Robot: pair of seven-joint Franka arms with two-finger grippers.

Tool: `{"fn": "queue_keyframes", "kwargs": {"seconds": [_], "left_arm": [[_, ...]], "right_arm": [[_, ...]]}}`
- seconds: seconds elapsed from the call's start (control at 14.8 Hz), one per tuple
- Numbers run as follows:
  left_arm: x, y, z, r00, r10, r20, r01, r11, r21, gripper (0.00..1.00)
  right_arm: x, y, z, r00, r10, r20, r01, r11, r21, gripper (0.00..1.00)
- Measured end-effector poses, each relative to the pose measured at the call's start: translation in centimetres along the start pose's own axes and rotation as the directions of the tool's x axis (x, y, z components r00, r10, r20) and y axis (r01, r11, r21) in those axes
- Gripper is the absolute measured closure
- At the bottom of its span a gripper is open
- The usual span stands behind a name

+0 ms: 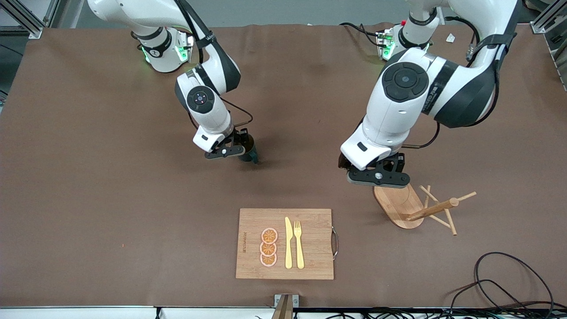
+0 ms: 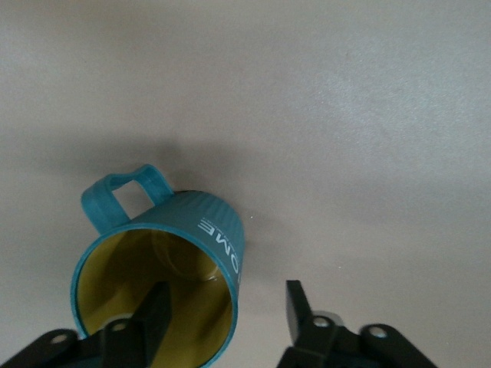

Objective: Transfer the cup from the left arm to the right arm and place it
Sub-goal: 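Grasp the mug with the right gripper while the left gripper withdraws, then carry the teal mug with the right gripper away from the board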

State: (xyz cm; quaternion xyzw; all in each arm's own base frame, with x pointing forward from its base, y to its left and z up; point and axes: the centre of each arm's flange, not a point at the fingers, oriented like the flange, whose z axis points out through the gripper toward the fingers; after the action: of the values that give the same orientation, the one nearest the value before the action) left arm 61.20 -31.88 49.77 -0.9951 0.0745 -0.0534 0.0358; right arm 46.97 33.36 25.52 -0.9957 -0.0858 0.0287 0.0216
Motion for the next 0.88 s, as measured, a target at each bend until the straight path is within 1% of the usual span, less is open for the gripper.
{"fn": "queue_keyframes", "kwargs": {"seconds": [0.07, 0.14, 0.34, 0.41, 0.47, 0.54, 0.68, 0.88], "left_arm": [[0.2, -1.0, -0.7, 1.0, 0.004, 0.011, -0.004, 1.0, -0.014, 0.0], [0.4, -2.3, -1.6, 1.0, 0.005, 0.017, -0.005, 1.0, -0.031, 0.0], [0.5, -6.3, -3.3, 0.999, 0.004, 0.035, -0.003, 0.999, -0.037, 0.0], [0.5, -7.3, -4.0, 0.999, 0.015, 0.037, -0.013, 0.998, -0.055, 0.0], [0.5, -8.7, -4.8, 0.999, 0.023, 0.036, -0.02, 0.997, -0.078, 0.0], [0.5, -10.7, -5.7, 0.999, 0.035, 0.03, -0.032, 0.995, -0.096, 0.0], [0.1, -15.0, -7.4, 0.998, 0.056, 0.022, -0.053, 0.994, -0.099, 0.0], [-1.4, -18.8, -9.6, 0.998, 0.027, 0.048, -0.023, 0.996, -0.087, 0.0]], "right_arm": [[0.0, 0.0, 0.1, 1.0, 0.0, 0.0, 0.0, 1.0, -0.001, 0.33], [0.0, 0.0, 0.2, 1.0, 0.0, 0.001, 0.0, 1.0, -0.001, 0.37], [0.0, 0.1, 0.3, 1.0, 0.002, 0.002, -0.002, 1.0, -0.002, 0.7], [0.1, 0.2, 0.3, 1.0, 0.004, 0.002, -0.004, 1.0, -0.003, 0.78], [0.2, 0.4, 0.3, 1.0, 0.009, 0.002, -0.009, 1.0, -0.004, 0.93], [0.3, 0.8, 0.3, 1.0, 0.016, 0.001, -0.016, 1.0, -0.005, 0.96], [0.8, 1.7, 0.2, 0.999, 0.035, 0.0, -0.035, 0.999, -0.005, 0.96], [1.9, 4.6, 0.0, 0.996, 0.088, 0.013, -0.088, 0.996, -0.009, 0.96]]}}
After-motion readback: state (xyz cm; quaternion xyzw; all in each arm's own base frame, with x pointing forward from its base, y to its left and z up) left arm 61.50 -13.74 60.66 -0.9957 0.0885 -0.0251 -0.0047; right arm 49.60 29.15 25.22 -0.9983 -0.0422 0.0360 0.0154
